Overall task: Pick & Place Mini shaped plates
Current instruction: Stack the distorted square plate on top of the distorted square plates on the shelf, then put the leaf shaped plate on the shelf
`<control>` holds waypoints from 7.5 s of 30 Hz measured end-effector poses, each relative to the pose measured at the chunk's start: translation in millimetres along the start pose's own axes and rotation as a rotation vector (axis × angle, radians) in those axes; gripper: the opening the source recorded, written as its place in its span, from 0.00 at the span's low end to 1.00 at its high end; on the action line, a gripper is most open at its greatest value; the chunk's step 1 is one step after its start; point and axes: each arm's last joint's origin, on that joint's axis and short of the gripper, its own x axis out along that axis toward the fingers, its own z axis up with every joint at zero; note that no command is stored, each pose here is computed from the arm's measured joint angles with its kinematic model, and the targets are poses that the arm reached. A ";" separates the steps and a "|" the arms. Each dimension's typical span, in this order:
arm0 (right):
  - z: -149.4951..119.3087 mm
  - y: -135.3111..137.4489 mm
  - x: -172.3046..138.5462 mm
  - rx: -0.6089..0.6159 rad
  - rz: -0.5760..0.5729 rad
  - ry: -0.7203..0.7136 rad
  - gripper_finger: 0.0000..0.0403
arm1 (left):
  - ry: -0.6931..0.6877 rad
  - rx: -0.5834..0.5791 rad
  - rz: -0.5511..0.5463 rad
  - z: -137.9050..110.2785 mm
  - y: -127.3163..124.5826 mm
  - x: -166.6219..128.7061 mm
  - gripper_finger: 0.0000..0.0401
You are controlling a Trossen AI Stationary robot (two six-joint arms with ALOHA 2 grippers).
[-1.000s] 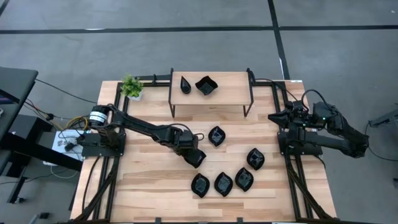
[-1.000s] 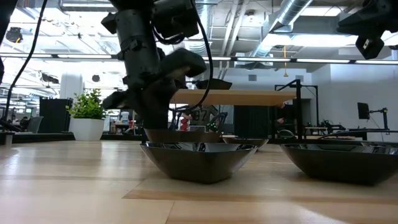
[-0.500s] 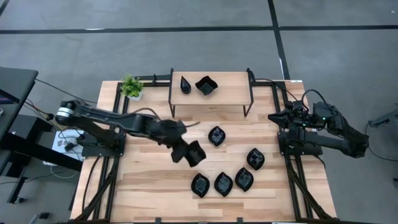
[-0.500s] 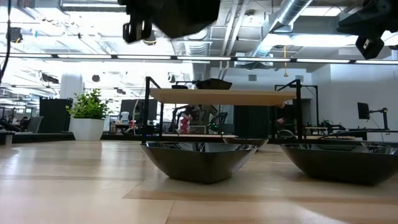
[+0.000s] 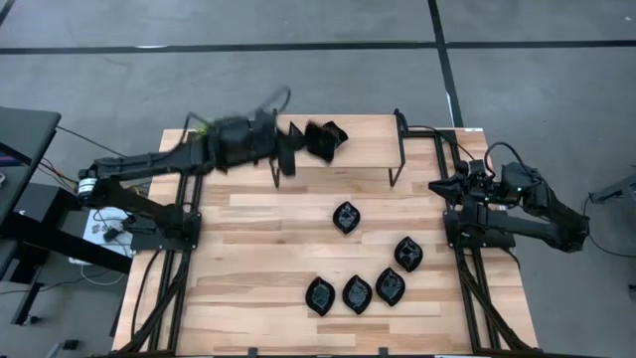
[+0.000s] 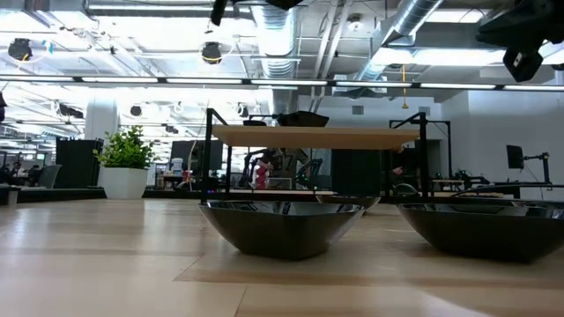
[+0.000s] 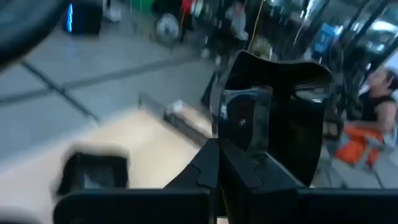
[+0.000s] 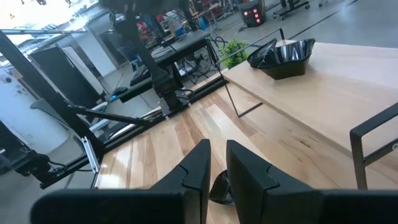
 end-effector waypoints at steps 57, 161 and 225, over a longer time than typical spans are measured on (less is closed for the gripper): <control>-0.2 -0.1 -0.1 0.003 -0.001 0.003 0.12 | 0.698 0.071 0.109 15.8 154.0 160.2 0.01; -0.2 0.0 -0.2 0.004 0.002 0.004 0.12 | 0.833 0.196 -0.123 -30.3 -6.4 106.4 0.17; -109.2 54.9 73.1 0.806 -0.709 1.090 0.12 | 0.299 -0.052 -0.210 -176.1 62.9 -136.4 0.17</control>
